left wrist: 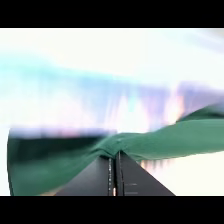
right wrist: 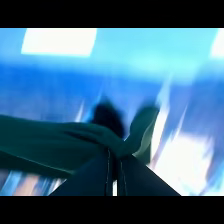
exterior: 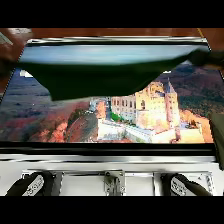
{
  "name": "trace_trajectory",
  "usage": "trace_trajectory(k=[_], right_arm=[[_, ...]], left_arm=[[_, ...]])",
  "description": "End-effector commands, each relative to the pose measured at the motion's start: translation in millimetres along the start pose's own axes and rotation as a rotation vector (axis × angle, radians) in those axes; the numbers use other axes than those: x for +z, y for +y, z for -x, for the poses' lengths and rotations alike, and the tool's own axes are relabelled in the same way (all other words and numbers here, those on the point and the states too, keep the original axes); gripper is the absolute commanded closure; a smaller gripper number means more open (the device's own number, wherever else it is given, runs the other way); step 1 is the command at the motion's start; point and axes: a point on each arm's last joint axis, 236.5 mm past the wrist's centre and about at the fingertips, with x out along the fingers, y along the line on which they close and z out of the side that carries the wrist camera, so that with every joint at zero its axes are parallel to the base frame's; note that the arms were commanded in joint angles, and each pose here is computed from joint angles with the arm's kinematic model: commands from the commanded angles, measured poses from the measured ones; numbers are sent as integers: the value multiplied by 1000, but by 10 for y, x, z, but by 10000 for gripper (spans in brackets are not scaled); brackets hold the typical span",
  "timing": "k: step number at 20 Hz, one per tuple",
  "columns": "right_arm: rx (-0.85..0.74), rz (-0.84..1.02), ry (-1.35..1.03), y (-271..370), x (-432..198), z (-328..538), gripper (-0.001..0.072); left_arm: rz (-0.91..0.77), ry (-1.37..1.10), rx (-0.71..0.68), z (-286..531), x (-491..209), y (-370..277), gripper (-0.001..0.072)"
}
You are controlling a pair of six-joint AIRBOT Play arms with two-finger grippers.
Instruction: Fold the shirts.
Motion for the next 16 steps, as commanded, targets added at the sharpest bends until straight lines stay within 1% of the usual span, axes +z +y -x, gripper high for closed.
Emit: trace_trajectory(k=[1, 3, 5, 7, 8, 11, 12, 14, 16], right_arm=[[-244, 229, -513, 715, 1360, 2039, 648], [-340, 252, -638, 958, 1415, 2791, 648], [-390, 260, -679, 1134, 1294, 3231, 648], [-439, 282, -664, 1204, 1132, 3461, 648], [-466, 288, -646, 1186, 1064, 3512, 648], [-538, 287, -551, 974, 919, 3440, 648], [-536, 275, -500, 896, 864, 3317, 648], [-504, 231, -309, 676, 612, 2876, 648], [-443, 167, -51, 451, 193, 2355, 648]], left_arm=[[-244, -416, -71, 1409, 1314, -1277, 675], [-324, -533, -99, 1942, 1477, -1721, 675], [-318, -555, -115, 2208, 1392, -1923, 675], [-309, -490, -57, 2255, 1180, -1860, 675], [-311, -455, 0, 2257, 1090, -1749, 675], [-320, -330, 150, 2179, 850, -1371, 674], [-308, -273, 180, 2099, 750, -1238, 675], [-259, -145, 205, 1840, 505, -965, 675], [-189, -14, 214, 1492, 217, -647, 675]])
